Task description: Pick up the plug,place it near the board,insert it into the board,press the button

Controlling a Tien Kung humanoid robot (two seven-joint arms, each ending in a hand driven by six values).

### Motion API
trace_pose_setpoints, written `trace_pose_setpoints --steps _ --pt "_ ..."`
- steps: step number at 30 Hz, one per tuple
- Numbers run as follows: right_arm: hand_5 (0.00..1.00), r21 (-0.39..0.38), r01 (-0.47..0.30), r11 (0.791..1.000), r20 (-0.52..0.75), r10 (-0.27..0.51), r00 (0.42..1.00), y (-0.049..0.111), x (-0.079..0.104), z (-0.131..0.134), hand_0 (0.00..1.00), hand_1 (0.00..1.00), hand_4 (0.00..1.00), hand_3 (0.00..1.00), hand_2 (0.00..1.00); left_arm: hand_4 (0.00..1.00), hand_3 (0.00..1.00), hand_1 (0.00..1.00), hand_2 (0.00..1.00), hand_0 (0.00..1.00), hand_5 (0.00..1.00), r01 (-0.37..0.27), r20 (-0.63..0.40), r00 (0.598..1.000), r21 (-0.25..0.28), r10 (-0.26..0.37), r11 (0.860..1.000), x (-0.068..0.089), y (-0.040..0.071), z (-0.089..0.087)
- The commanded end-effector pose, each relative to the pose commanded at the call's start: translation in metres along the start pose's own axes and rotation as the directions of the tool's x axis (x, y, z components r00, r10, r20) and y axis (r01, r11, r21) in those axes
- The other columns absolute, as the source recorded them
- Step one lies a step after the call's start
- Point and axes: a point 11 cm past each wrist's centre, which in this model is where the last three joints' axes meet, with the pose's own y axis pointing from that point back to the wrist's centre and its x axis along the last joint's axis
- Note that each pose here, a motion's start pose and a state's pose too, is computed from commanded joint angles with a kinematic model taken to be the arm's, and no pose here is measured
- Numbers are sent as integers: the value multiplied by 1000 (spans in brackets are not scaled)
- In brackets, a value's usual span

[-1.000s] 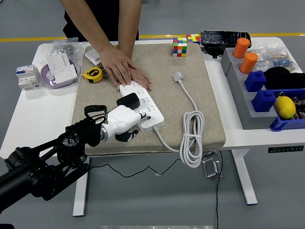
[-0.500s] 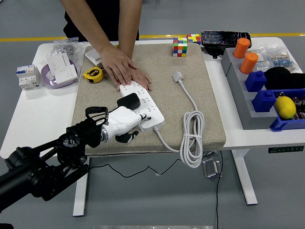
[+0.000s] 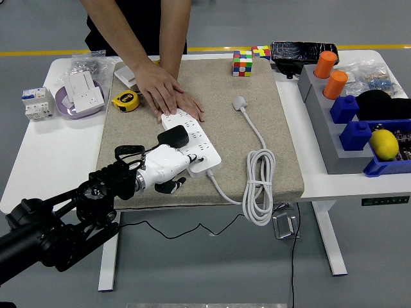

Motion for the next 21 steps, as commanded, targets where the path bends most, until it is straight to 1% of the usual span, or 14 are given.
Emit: trace_pose_setpoints --steps 5,8,12,13,14,16,18,19,20,21 --pt "992 -2 0 1000 -3 0 1000 0 0 1 878 826 998 784 783 504 886 25 155 112 2 -30 -32 999 13 31 999 7 4 -4" --pt "992 -2 0 1000 -3 0 1000 0 -1 2 876 826 998 784 783 504 879 25 155 114 2 -61 -57 996 19 62 998 15 8 -5" --pt "992 -4 0 1000 -2 0 1000 0 -1 3 876 826 998 784 783 504 879 25 155 114 2 -120 -123 985 17 121 993 33 15 -4" --pt "992 -5 0 1000 -2 0 1000 0 -1 3 876 826 998 784 783 504 879 25 155 114 2 -147 -159 976 14 147 989 40 17 -3" --pt "993 -5 0 1000 -1 0 1000 0 -1 3 875 827 998 784 783 508 767 57 175 132 2 -169 -192 967 12 168 986 46 18 -3" --pt "993 -4 1 1000 -1 -1 1000 0 -1 2 875 827 998 784 783 508 767 57 175 132 2 -217 -270 939 16 213 976 57 20 -4" --pt "993 -3 1 1000 0 -1 1000 0 -1 2 875 827 998 784 783 508 767 57 175 132 2 -243 -355 905 23 235 970 63 20 -7" --pt "993 -2 3 1000 1 -3 1000 0 -2 1 875 827 998 784 783 508 767 57 175 132 2 -261 -406 879 31 251 965 67 19 -10" --pt "992 -1 4 1000 2 -4 1000 0 -2 0 875 826 998 784 783 807 647 301 340 261 139 -272 -448 856 37 260 961 70 19 -12" --pt "992 -1 4 1000 2 -4 1000 0 -2 0 875 826 998 784 783 807 647 301 340 261 139 -278 -484 834 41 263 960 71 19 -13"
